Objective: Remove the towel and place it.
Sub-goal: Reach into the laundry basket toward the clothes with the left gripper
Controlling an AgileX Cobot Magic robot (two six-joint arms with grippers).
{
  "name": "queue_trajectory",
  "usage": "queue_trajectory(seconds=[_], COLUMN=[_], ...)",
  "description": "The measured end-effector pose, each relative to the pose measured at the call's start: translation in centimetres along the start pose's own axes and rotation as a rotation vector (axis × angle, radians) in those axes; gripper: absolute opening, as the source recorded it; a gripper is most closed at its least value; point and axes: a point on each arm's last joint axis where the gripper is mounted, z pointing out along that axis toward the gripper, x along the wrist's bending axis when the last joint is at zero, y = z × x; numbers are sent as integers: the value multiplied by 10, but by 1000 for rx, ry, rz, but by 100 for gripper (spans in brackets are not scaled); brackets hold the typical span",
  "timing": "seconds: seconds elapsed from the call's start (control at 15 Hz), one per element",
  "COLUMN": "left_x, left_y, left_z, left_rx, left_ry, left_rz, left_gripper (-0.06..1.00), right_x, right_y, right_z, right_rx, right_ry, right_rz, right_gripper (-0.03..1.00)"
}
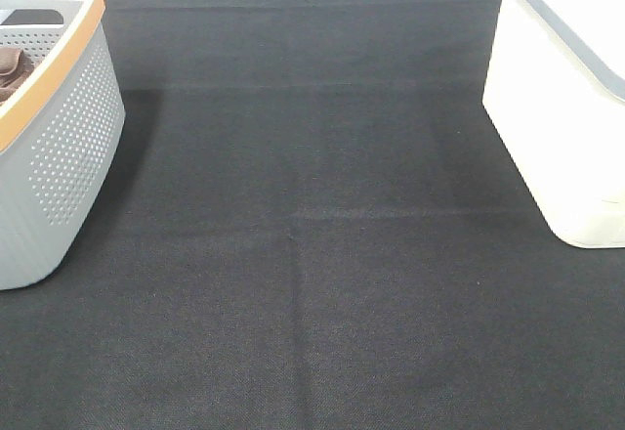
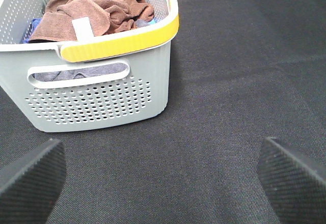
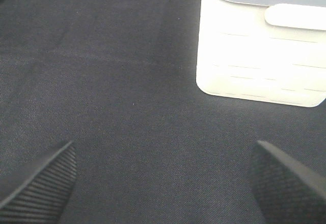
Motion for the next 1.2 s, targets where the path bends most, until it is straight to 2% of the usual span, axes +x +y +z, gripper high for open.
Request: queue_trajectory(seconds=[1.2], left_x=[0], left_y=[0], left_z=[0], left_rx=[0], left_ry=[0], left_rz=[0], left_gripper=[97], right_x=[0], right_y=[0], right_z=[0], right_rx=[0], right_ry=[0], right_rz=[0], right_gripper=[85])
